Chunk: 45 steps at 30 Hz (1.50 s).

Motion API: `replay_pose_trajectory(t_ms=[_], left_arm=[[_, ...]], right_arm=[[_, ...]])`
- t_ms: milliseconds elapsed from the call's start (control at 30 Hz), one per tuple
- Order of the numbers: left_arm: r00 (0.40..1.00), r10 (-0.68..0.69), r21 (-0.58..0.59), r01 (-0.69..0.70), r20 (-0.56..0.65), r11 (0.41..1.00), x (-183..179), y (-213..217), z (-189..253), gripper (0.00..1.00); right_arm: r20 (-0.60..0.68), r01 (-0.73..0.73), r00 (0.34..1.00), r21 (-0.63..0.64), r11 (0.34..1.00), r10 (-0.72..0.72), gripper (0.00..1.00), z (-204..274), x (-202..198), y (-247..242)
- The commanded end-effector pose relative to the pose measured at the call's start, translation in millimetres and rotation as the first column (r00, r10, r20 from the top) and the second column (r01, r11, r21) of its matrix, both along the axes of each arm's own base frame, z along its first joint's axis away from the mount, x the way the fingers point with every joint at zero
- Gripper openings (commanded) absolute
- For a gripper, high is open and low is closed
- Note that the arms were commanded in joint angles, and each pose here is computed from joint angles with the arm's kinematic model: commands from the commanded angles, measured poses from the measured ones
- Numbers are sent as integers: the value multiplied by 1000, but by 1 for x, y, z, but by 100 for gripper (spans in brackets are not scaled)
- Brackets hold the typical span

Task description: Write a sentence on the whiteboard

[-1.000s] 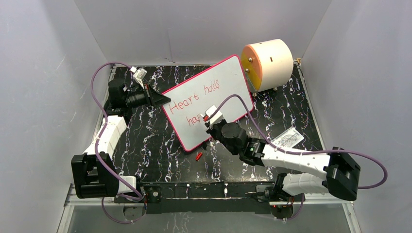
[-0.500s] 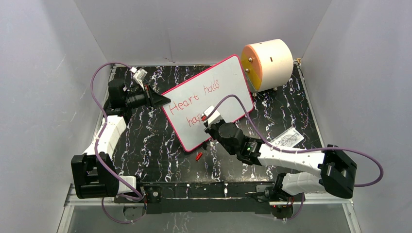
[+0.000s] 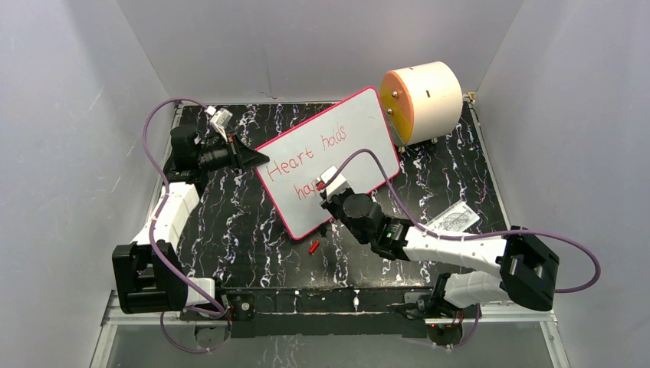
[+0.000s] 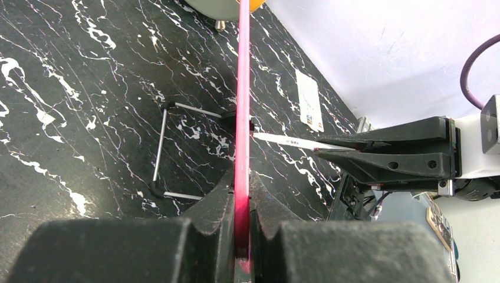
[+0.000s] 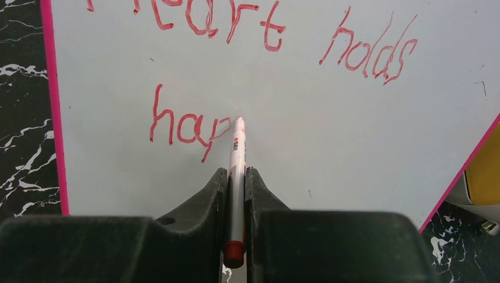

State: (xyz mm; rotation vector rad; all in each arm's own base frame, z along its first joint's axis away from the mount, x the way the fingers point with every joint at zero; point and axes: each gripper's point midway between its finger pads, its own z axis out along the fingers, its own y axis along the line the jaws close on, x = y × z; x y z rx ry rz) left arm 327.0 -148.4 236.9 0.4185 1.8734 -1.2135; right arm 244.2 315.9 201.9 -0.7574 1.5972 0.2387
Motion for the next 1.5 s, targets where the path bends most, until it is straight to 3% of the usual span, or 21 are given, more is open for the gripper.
replay_pose_trajectory(t_ms=[0, 467, 1100, 1467], left_arm=[[1000, -10, 25, 11, -15, 1000, -5, 0, -9, 0], [1000, -13, 22, 14, -18, 1000, -4, -1, -8, 0], [1000, -11, 21, 12, -21, 1000, -4, -1, -8, 0], [1000, -9, 22, 10, -19, 1000, -4, -1, -8, 0]], right_arm=[[43, 18, 999, 56, 998, -20, 0, 17, 5, 5], [25, 25, 999, 12, 1000, -25, 0, 4, 6, 5], [-138, -29, 990, -54, 998, 22, 0, -32, -13, 3], [-169, -41, 985, -48, 998, 32, 0, -34, -20, 0]])
